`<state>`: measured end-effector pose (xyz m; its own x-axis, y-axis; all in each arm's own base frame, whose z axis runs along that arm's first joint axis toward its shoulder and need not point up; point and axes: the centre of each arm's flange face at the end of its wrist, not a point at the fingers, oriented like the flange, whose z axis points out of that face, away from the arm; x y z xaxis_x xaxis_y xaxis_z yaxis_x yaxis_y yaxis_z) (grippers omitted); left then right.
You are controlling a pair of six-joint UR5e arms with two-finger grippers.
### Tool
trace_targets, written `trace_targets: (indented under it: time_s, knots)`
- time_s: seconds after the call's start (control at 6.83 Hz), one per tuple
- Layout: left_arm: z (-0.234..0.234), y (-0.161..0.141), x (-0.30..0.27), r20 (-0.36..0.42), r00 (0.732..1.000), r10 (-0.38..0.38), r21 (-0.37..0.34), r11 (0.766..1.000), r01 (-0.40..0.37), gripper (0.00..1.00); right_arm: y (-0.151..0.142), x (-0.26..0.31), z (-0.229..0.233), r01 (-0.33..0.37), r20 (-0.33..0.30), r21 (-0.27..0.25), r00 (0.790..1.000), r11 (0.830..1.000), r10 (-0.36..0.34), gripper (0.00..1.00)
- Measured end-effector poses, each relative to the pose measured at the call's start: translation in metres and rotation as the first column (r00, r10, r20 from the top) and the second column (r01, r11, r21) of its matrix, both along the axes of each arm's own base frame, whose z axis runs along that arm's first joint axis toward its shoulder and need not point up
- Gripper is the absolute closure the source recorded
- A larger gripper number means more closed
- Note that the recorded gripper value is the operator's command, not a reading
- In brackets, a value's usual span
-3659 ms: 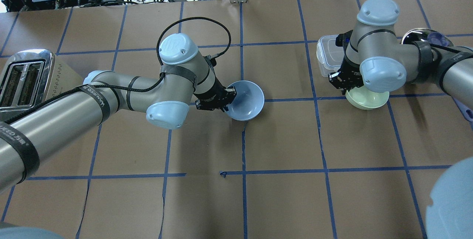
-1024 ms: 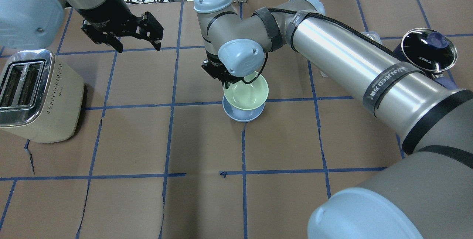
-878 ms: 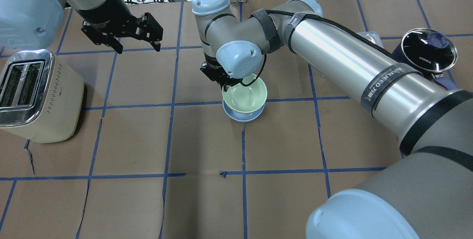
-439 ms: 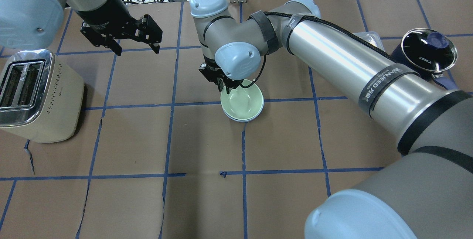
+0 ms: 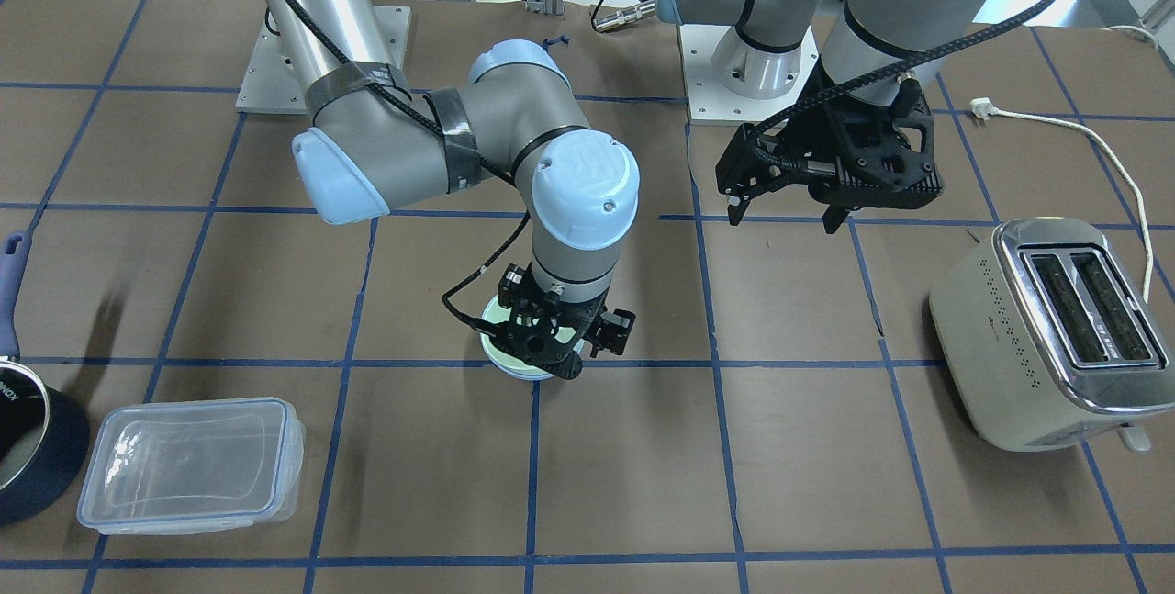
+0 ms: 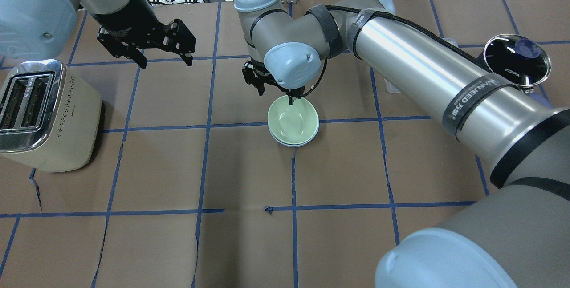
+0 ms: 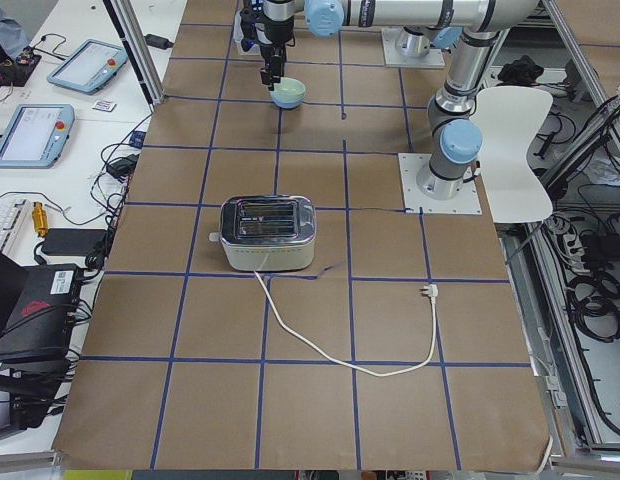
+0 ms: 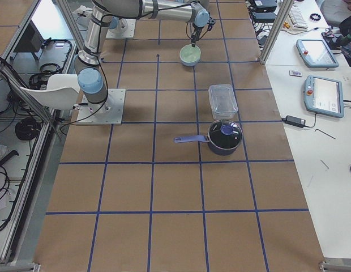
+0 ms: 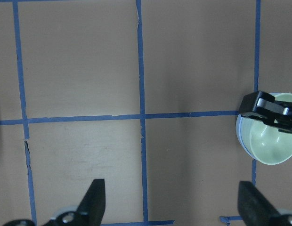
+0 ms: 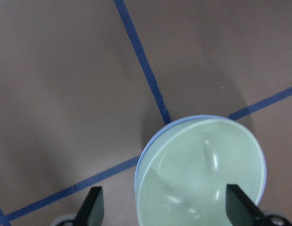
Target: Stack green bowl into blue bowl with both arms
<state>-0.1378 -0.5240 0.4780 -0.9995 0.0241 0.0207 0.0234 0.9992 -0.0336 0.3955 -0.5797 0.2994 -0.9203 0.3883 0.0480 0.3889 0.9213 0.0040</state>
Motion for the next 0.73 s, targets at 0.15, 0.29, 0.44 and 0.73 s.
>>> trace_targets:
  time_s: [0.15, 0.29, 0.44, 0.73]
  knots:
    - [0.0, 0.0, 0.0, -0.001, 1.0, 0.0, 0.0, 1.0, 0.0, 0.0, -0.016, -0.037, 0.023, -0.023, -0.006, -0.023, 1.0, 0.999, 0.023, 0.0]
    - [0.0, 0.0, 0.0, -0.002, 1.0, 0.0, 0.0, 1.0, 0.0, 0.0, -0.028, -0.081, 0.049, -0.035, -0.005, -0.033, 0.999, 0.999, 0.034, 0.0]
    - [0.0, 0.0, 0.0, -0.001, 1.0, 0.0, 0.0, 1.0, 0.0, 0.0, -0.032, -0.124, 0.074, -0.027, -0.01, -0.021, 1.0, 0.999, 0.027, 0.0]
    - [0.0, 0.0, 0.0, 0.001, 1.0, 0.024, 0.002, 1.0, -0.024, 0.0, -0.02, -0.183, 0.116, -0.088, -0.067, 0.018, 0.994, 0.996, 0.089, 0.0]
